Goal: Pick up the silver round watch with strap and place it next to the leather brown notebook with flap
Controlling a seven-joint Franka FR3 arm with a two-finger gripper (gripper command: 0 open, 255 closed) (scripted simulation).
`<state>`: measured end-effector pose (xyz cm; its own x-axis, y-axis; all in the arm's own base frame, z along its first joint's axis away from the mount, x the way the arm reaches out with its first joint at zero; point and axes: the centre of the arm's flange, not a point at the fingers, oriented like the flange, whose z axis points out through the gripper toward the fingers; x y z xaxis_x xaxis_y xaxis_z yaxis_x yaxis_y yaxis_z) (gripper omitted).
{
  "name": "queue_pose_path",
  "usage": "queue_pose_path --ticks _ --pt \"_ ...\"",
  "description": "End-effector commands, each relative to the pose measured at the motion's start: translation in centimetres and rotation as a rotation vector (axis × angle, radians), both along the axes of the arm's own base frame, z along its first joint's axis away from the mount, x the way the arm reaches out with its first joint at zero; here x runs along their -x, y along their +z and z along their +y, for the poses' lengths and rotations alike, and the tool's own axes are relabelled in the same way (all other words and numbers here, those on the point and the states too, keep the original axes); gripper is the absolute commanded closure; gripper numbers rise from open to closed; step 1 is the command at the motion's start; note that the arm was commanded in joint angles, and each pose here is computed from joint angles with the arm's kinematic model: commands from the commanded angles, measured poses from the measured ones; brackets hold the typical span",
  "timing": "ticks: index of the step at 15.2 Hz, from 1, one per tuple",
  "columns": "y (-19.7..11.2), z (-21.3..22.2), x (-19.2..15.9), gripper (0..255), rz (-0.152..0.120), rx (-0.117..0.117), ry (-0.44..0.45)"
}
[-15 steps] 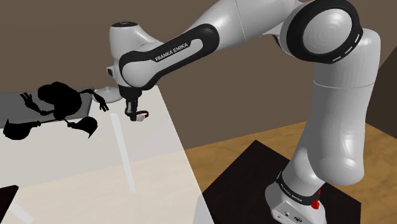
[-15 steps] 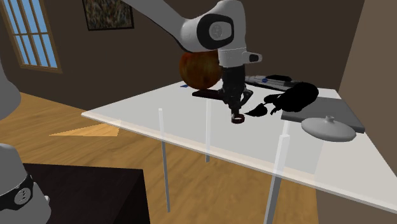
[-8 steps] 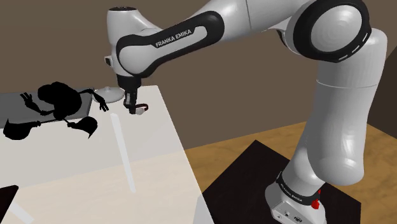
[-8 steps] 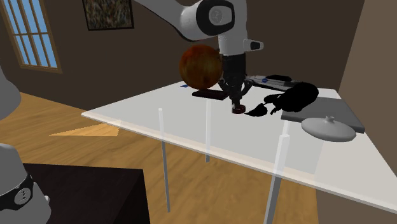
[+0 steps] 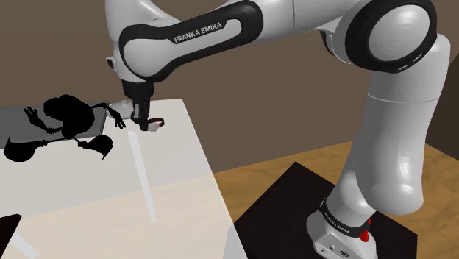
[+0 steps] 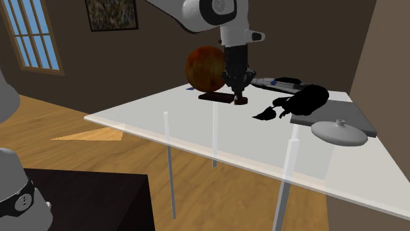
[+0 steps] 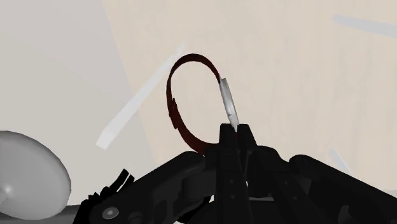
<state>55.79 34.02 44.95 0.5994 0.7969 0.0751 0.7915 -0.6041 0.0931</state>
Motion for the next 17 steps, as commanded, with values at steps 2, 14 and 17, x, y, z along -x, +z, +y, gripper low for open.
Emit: queue_pose_path --ticks 2,14,17 --pt "-0.2 3.7 1.6 255 0.000 0.000 -0.001" --pt "0.0 18.1 8.2 255 0.000 0.000 -0.001" --pt "0.0 21.8 9.8 255 0.000 0.000 -0.001"
